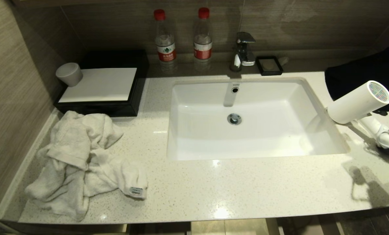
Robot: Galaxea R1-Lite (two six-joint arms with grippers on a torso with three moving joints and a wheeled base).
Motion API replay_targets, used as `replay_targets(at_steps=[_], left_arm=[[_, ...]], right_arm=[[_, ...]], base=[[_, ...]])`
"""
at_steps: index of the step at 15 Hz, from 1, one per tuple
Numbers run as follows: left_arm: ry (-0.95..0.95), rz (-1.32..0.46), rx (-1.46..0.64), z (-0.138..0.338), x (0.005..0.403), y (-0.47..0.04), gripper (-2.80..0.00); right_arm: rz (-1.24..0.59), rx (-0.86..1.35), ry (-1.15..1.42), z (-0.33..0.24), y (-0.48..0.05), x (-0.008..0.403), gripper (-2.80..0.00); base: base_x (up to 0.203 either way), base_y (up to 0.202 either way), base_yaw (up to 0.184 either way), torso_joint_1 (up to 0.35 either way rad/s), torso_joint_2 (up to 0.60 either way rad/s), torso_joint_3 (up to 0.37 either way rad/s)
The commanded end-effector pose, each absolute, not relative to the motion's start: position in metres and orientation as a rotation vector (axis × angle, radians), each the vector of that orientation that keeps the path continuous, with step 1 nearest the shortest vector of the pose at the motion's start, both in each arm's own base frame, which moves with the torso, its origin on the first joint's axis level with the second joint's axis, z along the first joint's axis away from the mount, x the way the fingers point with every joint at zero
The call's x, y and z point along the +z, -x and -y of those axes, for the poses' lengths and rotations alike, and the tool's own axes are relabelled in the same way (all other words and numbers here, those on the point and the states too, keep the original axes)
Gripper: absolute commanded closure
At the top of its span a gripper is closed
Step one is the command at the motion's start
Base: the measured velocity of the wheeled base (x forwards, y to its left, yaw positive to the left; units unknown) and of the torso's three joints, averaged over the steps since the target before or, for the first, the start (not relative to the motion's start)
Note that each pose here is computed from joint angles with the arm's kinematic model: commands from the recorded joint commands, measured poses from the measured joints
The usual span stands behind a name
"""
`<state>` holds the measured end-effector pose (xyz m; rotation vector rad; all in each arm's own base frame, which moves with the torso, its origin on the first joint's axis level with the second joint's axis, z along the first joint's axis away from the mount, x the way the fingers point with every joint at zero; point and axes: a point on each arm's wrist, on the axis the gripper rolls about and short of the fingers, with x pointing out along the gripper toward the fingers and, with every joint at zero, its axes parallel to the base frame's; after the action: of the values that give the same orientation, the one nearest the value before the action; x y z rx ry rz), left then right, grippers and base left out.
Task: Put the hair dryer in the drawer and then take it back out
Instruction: Pick up the hairdryer
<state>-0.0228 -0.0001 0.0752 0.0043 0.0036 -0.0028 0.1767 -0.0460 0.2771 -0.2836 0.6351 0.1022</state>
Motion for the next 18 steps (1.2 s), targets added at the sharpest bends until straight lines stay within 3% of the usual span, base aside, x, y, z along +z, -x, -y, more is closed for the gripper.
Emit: replay_targets(at_steps=[1, 2, 8, 18], left_arm=[[-0.005, -0.006, -0.003, 0.0, 0.075, 0.023, 0.0], [-0.005, -0.006, -0.003, 0.0, 0.075, 0.023, 0.0], [-0.005, -0.006, -0.003, 0.0, 0.075, 0.023, 0.0], [-0.005, -0.006, -0.003, 0.0, 0.075, 0.023, 0.0]], right_arm=[[-0.729, 0.097, 0.254, 0.071, -0.215, 0.26, 0.0], [-0.728, 0.103, 0.259, 0.079, -0.225, 0.259, -2.8], [-0.675, 0.165, 0.321, 0.101, -0.262, 0.266, -2.8], [-0.702, 0.276, 0.243, 0.113, -0.286, 0.238, -2.8]], base=[[0.0, 0.0, 0.0, 0.0, 0.0, 0.0], [0.0, 0.0, 0.0, 0.0, 0.0, 0.0], [0.0, 0.0, 0.0, 0.001, 0.0, 0.005], [0.0, 0.0, 0.0, 0.0, 0.0, 0.0]])
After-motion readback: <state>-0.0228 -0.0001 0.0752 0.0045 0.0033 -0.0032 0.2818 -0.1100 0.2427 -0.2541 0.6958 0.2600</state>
